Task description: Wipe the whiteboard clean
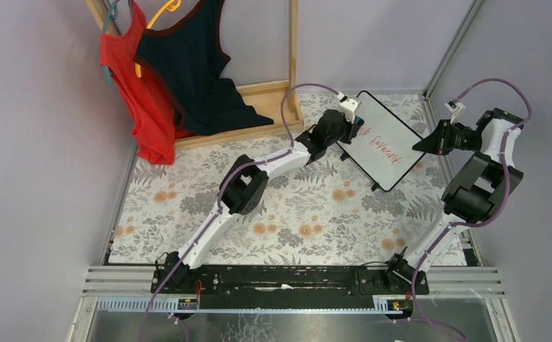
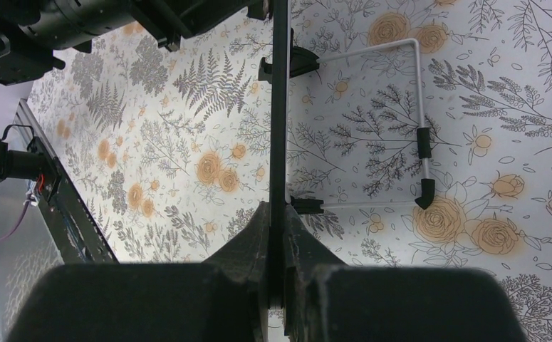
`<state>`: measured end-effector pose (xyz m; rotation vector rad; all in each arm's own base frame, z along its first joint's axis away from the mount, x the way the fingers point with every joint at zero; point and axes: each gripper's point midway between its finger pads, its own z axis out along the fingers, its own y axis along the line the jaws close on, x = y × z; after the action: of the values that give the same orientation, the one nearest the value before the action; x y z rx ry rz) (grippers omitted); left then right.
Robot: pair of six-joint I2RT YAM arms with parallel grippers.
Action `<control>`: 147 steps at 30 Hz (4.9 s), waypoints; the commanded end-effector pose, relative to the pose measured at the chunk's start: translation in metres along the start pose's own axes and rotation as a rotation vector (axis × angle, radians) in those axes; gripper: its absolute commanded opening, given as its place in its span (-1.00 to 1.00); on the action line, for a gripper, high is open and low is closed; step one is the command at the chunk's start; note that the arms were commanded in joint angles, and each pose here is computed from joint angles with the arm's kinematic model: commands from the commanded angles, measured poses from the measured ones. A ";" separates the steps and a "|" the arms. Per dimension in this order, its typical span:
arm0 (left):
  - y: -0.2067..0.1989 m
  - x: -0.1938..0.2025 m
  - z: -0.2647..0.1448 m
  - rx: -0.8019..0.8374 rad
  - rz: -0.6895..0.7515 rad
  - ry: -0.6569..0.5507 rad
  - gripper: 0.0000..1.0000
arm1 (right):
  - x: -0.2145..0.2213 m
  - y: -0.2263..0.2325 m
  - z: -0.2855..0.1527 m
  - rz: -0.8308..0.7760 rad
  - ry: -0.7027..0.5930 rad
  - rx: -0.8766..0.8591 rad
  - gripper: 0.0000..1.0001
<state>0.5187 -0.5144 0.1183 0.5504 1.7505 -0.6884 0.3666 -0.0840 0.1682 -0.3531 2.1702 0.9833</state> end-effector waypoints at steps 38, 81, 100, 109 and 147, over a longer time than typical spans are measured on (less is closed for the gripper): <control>0.050 -0.045 -0.003 -0.047 -0.005 -0.101 -1.00 | 0.015 0.016 0.006 -0.037 0.045 -0.062 -1.00; -0.029 0.012 -0.031 0.097 -0.171 0.019 -1.00 | 0.015 0.022 0.006 -0.036 0.041 -0.077 -1.00; 0.004 0.005 -0.018 0.041 -0.178 0.017 -1.00 | 0.017 0.023 0.006 -0.036 0.047 -0.082 -1.00; -0.045 0.015 -0.016 0.118 -0.199 0.026 -1.00 | 0.015 0.022 0.006 -0.033 0.040 -0.079 -1.00; 0.008 0.001 -0.022 0.013 -0.206 0.044 -1.00 | 0.014 0.022 0.006 -0.035 0.036 -0.080 -1.00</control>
<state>0.5306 -0.4586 0.1119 0.3319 1.8891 -0.7884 0.3536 -0.0724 0.1689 -0.4069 2.1442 1.0377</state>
